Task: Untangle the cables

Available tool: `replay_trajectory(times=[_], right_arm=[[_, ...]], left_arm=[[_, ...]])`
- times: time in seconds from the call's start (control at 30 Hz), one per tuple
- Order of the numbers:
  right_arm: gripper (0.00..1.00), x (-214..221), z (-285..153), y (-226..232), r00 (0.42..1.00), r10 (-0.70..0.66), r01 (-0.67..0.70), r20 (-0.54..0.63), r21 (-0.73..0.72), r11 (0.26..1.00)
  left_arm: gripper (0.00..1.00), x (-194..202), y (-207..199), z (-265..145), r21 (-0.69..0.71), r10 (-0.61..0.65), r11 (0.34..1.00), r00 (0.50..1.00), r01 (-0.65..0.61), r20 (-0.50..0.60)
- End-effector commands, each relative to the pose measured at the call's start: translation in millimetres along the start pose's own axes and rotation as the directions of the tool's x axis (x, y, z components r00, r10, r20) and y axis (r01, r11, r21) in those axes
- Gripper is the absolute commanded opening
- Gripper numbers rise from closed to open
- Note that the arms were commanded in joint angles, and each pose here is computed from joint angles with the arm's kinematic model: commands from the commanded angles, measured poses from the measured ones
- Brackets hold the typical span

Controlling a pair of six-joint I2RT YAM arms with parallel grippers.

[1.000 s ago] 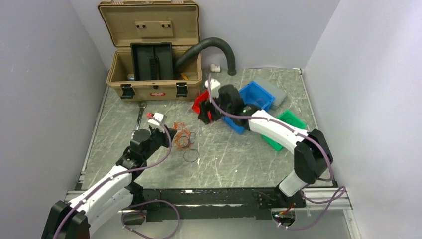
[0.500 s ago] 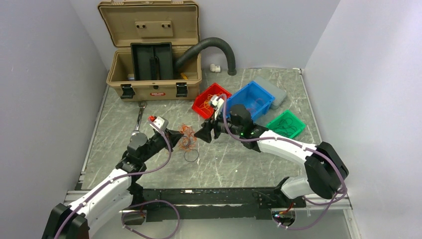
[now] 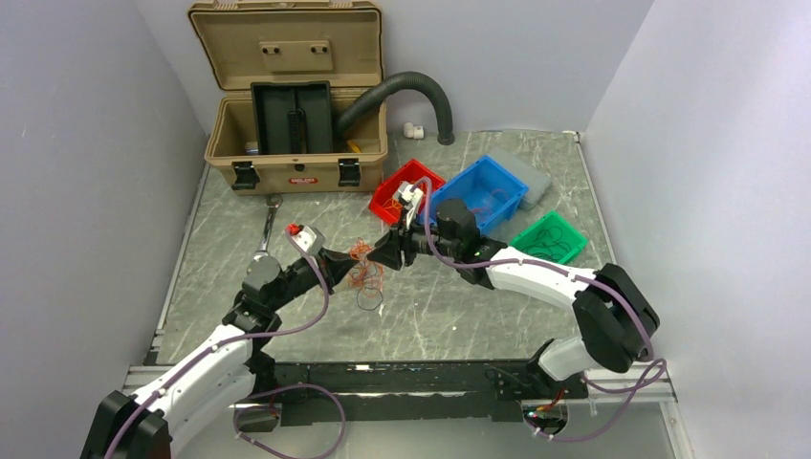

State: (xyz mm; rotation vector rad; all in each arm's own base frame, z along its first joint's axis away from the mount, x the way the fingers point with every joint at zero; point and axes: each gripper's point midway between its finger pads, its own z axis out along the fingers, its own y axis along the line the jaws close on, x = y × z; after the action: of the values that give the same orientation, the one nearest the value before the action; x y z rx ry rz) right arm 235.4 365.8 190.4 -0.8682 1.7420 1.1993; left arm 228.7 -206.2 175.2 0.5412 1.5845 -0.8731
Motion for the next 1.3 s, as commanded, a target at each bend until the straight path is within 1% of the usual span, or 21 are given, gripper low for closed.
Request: replay_trajectory(times=[0.0, 0.03, 0.07, 0.13, 0.17, 0.2, 0.23, 0.3, 0.37, 0.47, 0.57, 0.63, 0.7, 0.83, 0.9, 0.97, 1.03, 1.13, 1.17, 1.27], right_arm=[[0.39, -24.3, 9.0, 17.3, 0.998, -0.036, 0.039, 0.044, -0.066, 0.997], [0.31, -24.9, 8.9, 18.7, 0.998, -0.036, 0.04, 0.047, -0.067, 0.997], [0.22, -26.5, 8.0, 19.1, 0.998, -0.038, 0.041, 0.053, -0.062, 0.997], [0.06, -32.9, 4.1, 13.9, 0.997, -0.033, 0.034, 0.068, -0.009, 0.999], [0.0, -37.4, 1.2, 7.3, 0.997, -0.025, 0.022, 0.074, 0.045, 0.999], [0.0, -44.9, -2.7, -2.0, 0.996, -0.016, 0.006, 0.086, 0.114, 0.993], [0.0, -49.8, -7.5, -10.8, 0.996, -0.007, -0.01, 0.093, 0.182, 0.983], [0.0, -62.0, -16.7, -16.7, 0.994, -0.015, -0.012, 0.106, 0.249, 0.968], [0.0, -70.5, -23.2, -14.1, 0.994, -0.025, -0.005, 0.108, 0.265, 0.964], [0.0, -81.7, -28.3, -8.2, 0.994, -0.015, -0.015, 0.11, 0.268, 0.963], [0.0, -85.7, -31.5, -4.7, 0.994, -0.001, -0.028, 0.11, 0.269, 0.963], [0.0, -89.1, -34.0, -3.3, 0.993, 0.003, -0.035, 0.119, 0.27, 0.962], [0.0, -91.7, -34.9, 2.1, 0.993, 0.005, -0.036, 0.121, 0.252, 0.967], [0.0, -93.3, -34.4, 8.7, 0.993, 0.012, -0.037, 0.116, 0.218, 0.975], [0.0, -91.7, -32.7, 11.7, 0.994, 0.018, -0.038, 0.104, 0.202, 0.979], [0.0, -90.7, -31.9, 13.2, 0.995, 0.02, -0.039, 0.101, 0.191, 0.981], [0.0, -89.6, -32.2, 12.6, 0.994, 0.026, -0.045, 0.102, 0.194, 0.98], [0.0, -89.3, -33.8, 12.8, 0.995, 0.023, -0.042, 0.099, 0.199, 0.979], [0.0, -88.1, -34.1, 12.1, 0.995, 0.015, -0.034, 0.095, 0.201, 0.979], [0.0, -87.9, -39.0, 0.9, 0.995, 0.002, -0.027, 0.096, 0.266, 0.963]], left_arm=[[0.03, -13.4, -8.0, -0.7, 0.04, 0.042, 0.998, 0.997, -0.044, 0.058], [0.04, -12.9, -6.8, -0.8, 0.034, 0.039, 0.999, 0.998, -0.041, 0.055], [0.09, -12.6, -6.2, -0.4, 0.031, 0.037, 0.999, 0.998, -0.039, 0.051], [0.26, -11.9, -4.3, 0.3, 0.022, 0.034, 0.999, 0.998, -0.035, 0.044], [0.38, -11.1, -2.7, 0.4, 0.013, 0.031, 0.999, 0.999, -0.031, 0.04], [0.48, -10.2, -1.2, 0.7, 0.005, 0.029, 1.0, 0.999, -0.029, 0.037], [0.55, -9.8, 1.3, 0.8, -0.009, 0.026, 1.0, 0.999, -0.026, 0.035], [0.63, -10.2, 1.3, 0.7, -0.01, 0.024, 1.0, 0.999, -0.024, 0.035], [0.68, -11.1, -0.1, 0.1, -0.004, 0.025, 1.0, 0.999, -0.025, 0.042], [0.69, -11.1, 1.6, -0.8, -0.015, 0.031, 0.999, 0.999, -0.03, 0.045], [0.68, -10.9, -1.4, -0.4, 0.004, 0.032, 0.999, 0.999, -0.032, 0.043], [0.63, -8.4, -1.8, 1.5, 0.012, 0.029, 0.999, 0.999, -0.029, 0.031], [0.61, -4.1, -1.4, 4.8, 0.02, 0.02, 1.0, 1.0, -0.02, 0.005], [0.59, 0.3, 0.7, 11.0, 0.024, 0.004, 1.0, 1.0, -0.003, -0.028], [0.56, 1.6, 1.4, 13.3, 0.026, 0.0, 1.0, 0.999, 0.001, -0.037], [0.49, 2.4, -0.3, 15.5, 0.037, -0.005, 0.999, 0.999, 0.007, -0.047], [0.41, 3.9, -1.3, 17.2, 0.048, -0.007, 0.999, 0.998, 0.009, -0.058], [0.25, 6.8, -2.7, 19.5, 0.062, -0.014, 0.998, 0.997, 0.018, -0.073], [0.21, 6.6, -4.6, 20.6, 0.073, -0.016, 0.997, 0.997, 0.021, -0.075], [0.1, 7.8, -6.6, 24.6, 0.086, -0.018, 0.996, 0.996, 0.026, -0.089]])
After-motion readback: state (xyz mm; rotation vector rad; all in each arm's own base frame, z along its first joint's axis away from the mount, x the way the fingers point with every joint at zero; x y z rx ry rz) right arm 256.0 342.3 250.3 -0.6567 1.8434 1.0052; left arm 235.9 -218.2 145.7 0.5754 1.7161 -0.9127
